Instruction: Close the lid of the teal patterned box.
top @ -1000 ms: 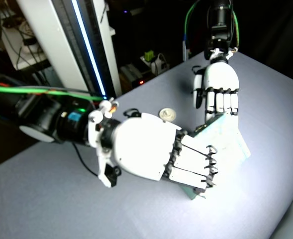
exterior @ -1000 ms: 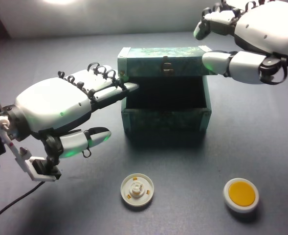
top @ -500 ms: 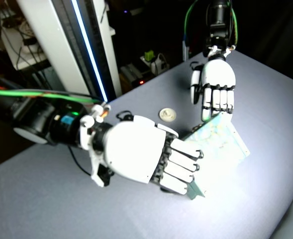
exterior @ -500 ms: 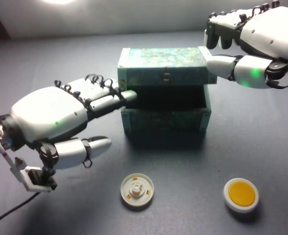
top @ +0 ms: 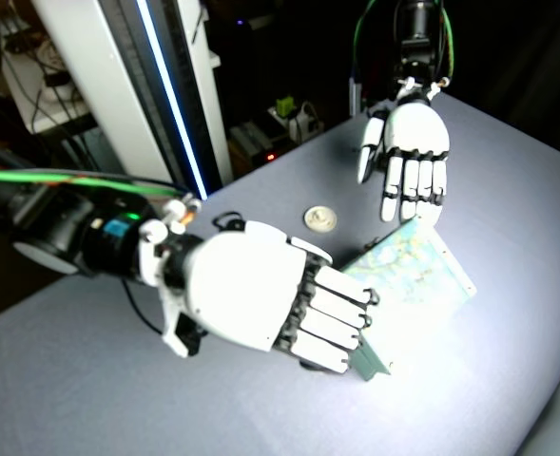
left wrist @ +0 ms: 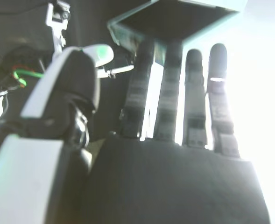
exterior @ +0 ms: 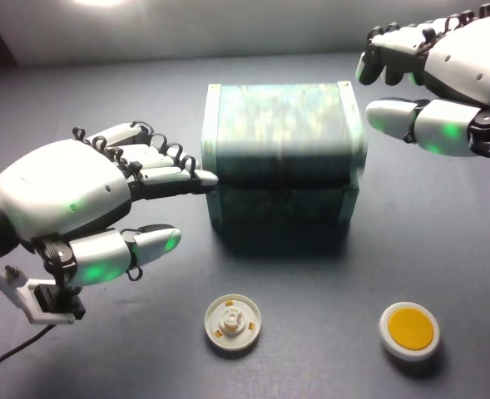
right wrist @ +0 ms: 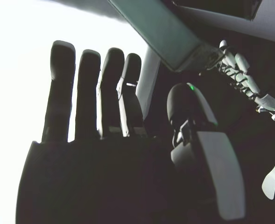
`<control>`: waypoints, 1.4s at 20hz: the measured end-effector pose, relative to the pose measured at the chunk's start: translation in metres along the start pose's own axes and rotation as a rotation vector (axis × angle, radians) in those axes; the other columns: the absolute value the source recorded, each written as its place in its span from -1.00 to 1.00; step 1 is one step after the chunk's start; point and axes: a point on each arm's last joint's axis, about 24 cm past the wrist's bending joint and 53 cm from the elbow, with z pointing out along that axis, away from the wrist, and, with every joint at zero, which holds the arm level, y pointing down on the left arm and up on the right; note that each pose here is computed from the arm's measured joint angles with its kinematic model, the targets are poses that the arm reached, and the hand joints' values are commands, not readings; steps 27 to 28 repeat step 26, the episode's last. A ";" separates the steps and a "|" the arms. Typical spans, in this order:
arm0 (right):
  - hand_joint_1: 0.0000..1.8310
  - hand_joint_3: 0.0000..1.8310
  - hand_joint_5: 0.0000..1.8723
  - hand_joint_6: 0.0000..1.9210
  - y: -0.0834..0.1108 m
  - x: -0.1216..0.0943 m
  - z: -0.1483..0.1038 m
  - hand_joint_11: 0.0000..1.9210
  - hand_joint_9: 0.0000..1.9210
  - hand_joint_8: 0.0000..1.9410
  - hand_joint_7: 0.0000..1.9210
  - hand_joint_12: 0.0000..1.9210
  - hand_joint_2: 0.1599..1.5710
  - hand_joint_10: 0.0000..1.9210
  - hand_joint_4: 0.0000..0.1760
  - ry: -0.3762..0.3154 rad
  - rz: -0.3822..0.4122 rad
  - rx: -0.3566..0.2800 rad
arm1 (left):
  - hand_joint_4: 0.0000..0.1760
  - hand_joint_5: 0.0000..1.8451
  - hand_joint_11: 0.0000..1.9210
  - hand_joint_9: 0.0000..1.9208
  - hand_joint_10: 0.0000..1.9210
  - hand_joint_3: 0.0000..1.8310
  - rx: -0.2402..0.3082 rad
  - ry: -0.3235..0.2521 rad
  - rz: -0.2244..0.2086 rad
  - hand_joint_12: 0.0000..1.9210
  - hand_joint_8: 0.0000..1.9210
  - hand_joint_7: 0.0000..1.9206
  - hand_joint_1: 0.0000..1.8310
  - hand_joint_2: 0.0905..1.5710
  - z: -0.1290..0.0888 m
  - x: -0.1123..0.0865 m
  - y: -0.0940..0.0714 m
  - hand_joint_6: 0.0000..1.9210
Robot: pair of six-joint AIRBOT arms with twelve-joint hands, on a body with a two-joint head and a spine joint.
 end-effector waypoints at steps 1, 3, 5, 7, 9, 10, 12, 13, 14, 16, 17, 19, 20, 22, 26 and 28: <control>-1.00 -1.00 -0.71 -0.25 0.000 -0.001 -0.003 -0.88 -0.72 -0.14 -0.59 0.96 0.86 0.36 -1.00 -0.001 -0.002 0.001 | -0.77 -0.51 -0.97 -0.50 -0.77 -1.00 0.007 -0.007 -0.003 0.70 -0.98 -0.47 -0.67 0.93 -0.001 -0.001 -0.002 -0.93; -0.99 -1.00 -0.76 -0.68 0.001 -0.003 -0.008 -1.00 -0.97 -0.70 -0.75 0.56 0.80 -0.19 -1.00 -0.006 -0.003 -0.002 | -1.00 -0.51 -0.94 -0.50 -0.77 -1.00 0.012 -0.016 0.004 0.66 -0.98 -0.45 -0.63 0.94 -0.005 -0.004 -0.005 -0.95; -0.96 -1.00 -0.79 -0.16 0.004 -0.012 -0.016 -1.00 -0.89 -0.35 -0.66 0.96 0.83 0.37 -1.00 -0.029 -0.011 -0.013 | -1.00 -0.48 -1.00 -0.54 -0.79 -1.00 0.031 -0.049 0.022 0.57 -0.99 -0.45 -0.58 0.93 -0.009 -0.014 -0.011 -0.96; -0.86 -0.99 -0.81 0.14 0.007 -0.024 -0.028 -0.86 -0.67 -0.04 -0.58 0.97 0.89 0.36 -1.00 -0.066 -0.023 -0.025 | -1.00 -0.54 -1.00 -0.58 -0.83 -1.00 0.040 -0.098 0.040 0.46 -1.00 -0.51 -0.58 0.89 -0.014 -0.028 -0.015 -0.99; -0.82 -1.00 -0.91 -0.01 0.008 -0.034 -0.041 -0.99 -0.78 -0.16 -0.70 1.00 0.87 0.32 -1.00 -0.096 -0.033 -0.032 | -1.00 -0.77 -1.00 -0.80 -0.95 -1.00 0.036 -0.134 0.049 0.00 -1.00 -0.75 -0.69 0.88 -0.016 -0.038 -0.014 -0.99; -0.85 -1.00 -0.94 -0.02 0.009 -0.036 -0.047 -1.00 -0.80 -0.20 -0.72 0.96 0.85 0.27 -1.00 -0.105 -0.037 -0.036 | -1.00 -0.81 -1.00 -0.88 -0.99 -1.00 0.039 -0.144 0.055 -0.34 -1.00 -0.83 -0.67 0.88 -0.018 -0.042 -0.014 -0.99; -0.92 -1.00 -0.91 -0.24 0.014 -0.042 -0.054 -1.00 -0.91 -0.48 -0.73 0.79 0.81 0.07 -1.00 -0.129 -0.043 -0.053 | -0.23 -0.99 -1.00 -1.00 -1.00 -1.00 0.046 -0.169 0.057 -0.73 -1.00 -0.99 -0.67 0.84 -0.019 -0.049 -0.017 -1.00; -0.96 -1.00 -0.98 -0.34 0.018 -0.046 -0.061 -1.00 -0.93 -0.61 -0.75 0.88 0.83 0.03 -1.00 -0.150 -0.042 -0.064 | -0.04 -1.00 -1.00 -1.00 -1.00 -1.00 0.048 -0.184 0.060 -0.84 -1.00 -1.00 -0.71 0.81 -0.021 -0.051 -0.019 -1.00; -0.96 -1.00 -1.00 -0.55 0.021 -0.048 -0.067 -1.00 -0.99 -0.68 -0.84 0.90 0.83 -0.07 -1.00 -0.158 -0.052 -0.075 | 0.07 -1.00 -1.00 -1.00 -1.00 -1.00 0.051 -0.197 0.065 -0.97 -1.00 -1.00 -0.76 0.79 -0.023 -0.054 -0.020 -1.00; -0.99 -1.00 -1.00 -0.94 0.025 -0.052 -0.078 -1.00 -1.00 -0.86 -0.96 0.85 0.77 -0.48 -1.00 -0.171 -0.063 -0.085 | 0.57 -1.00 -1.00 -1.00 -1.00 -1.00 0.031 -0.220 0.069 -1.00 -1.00 -1.00 -0.85 0.74 -0.030 -0.060 -0.015 -1.00; -1.00 -1.00 -1.00 -0.99 0.026 -0.056 -0.085 -1.00 -1.00 -0.96 -0.99 0.86 0.73 -0.65 -1.00 -0.181 -0.070 -0.088 | 0.80 -1.00 -1.00 -1.00 -1.00 -1.00 0.021 -0.241 0.067 -1.00 -1.00 -1.00 -0.86 0.71 -0.033 -0.064 -0.013 -1.00; -0.94 -1.00 -1.00 -1.00 0.028 -0.065 -0.097 -1.00 -1.00 -1.00 -1.00 0.73 0.70 -0.97 -1.00 -0.218 -0.074 -0.094 | 0.94 -1.00 -1.00 -1.00 -1.00 -1.00 0.020 -0.260 0.079 -1.00 -1.00 -1.00 -0.86 0.72 -0.039 -0.069 -0.014 -1.00; -0.92 -1.00 -1.00 -1.00 0.030 -0.068 -0.103 -1.00 -1.00 -1.00 -1.00 0.61 0.68 -0.99 -1.00 -0.231 -0.079 -0.098 | 0.87 -1.00 -1.00 -1.00 -1.00 -1.00 0.020 -0.272 0.079 -1.00 -1.00 -1.00 -0.88 0.70 -0.041 -0.070 -0.015 -1.00; -0.98 -0.99 -1.00 -1.00 0.037 -0.074 -0.115 -1.00 -1.00 -1.00 -1.00 0.39 0.75 -1.00 -1.00 -0.256 -0.089 -0.118 | 0.85 -1.00 -0.99 -1.00 -1.00 -1.00 0.028 -0.296 0.086 -1.00 -1.00 -1.00 -0.92 0.69 -0.046 -0.075 -0.018 -1.00; -0.98 -1.00 -1.00 -1.00 0.053 -0.089 -0.134 -1.00 -1.00 -1.00 -1.00 -0.01 0.71 -1.00 -1.00 -0.329 -0.098 -0.167 | 0.80 -1.00 -1.00 -1.00 -1.00 -1.00 0.020 -0.354 0.105 -1.00 -1.00 -1.00 -1.00 0.67 -0.062 -0.086 -0.020 -1.00; -0.98 -1.00 -1.00 -1.00 0.053 -0.089 -0.134 -1.00 -1.00 -1.00 -1.00 -0.01 0.71 -1.00 -1.00 -0.329 -0.098 -0.167 | 0.80 -1.00 -1.00 -1.00 -1.00 -1.00 0.020 -0.354 0.105 -1.00 -1.00 -1.00 -1.00 0.67 -0.062 -0.086 -0.020 -1.00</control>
